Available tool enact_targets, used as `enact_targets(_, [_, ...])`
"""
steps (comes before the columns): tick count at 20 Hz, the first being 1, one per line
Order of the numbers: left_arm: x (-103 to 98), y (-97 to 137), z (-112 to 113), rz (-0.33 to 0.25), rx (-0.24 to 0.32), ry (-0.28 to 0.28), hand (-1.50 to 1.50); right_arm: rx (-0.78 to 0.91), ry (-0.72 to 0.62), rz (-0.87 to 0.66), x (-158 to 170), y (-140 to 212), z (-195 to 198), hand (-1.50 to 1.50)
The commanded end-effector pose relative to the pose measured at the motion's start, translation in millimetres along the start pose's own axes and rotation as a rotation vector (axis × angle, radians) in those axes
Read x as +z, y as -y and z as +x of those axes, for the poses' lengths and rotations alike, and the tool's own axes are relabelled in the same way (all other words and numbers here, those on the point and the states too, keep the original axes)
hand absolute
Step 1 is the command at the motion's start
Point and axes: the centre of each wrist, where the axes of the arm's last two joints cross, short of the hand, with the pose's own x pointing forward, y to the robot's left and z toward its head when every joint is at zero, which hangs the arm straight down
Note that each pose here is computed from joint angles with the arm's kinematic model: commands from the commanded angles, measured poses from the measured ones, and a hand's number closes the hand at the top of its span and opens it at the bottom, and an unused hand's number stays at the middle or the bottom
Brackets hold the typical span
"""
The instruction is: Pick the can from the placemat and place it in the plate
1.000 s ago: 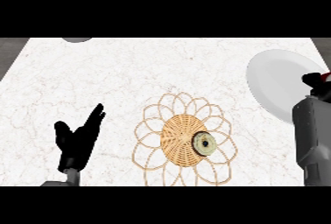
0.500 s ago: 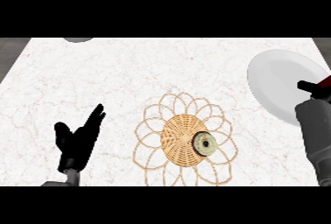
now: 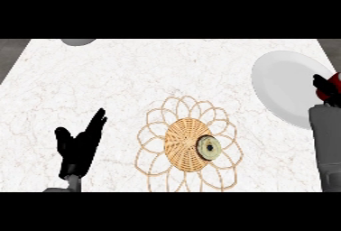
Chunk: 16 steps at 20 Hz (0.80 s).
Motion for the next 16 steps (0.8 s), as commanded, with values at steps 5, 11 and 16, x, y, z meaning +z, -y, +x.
enact_targets(5, [9.5,-5.6,-11.0,0.006,0.023,-0.068,0.0,-0.226,-0.05,0.1,34.3,24.5,-9.6,-1.5])
enact_targets(11, [11.4,7.3,-11.2,0.015,0.034,-0.055,0.0,-0.259,-0.019,0.251,62.4,69.6,-53.1,-1.5])
enact_targets(16, [3.6,4.8,-12.1,-0.001,0.012,-0.057,0.0,-0.227,0.001,0.282,95.3,89.1,-69.8,-1.5])
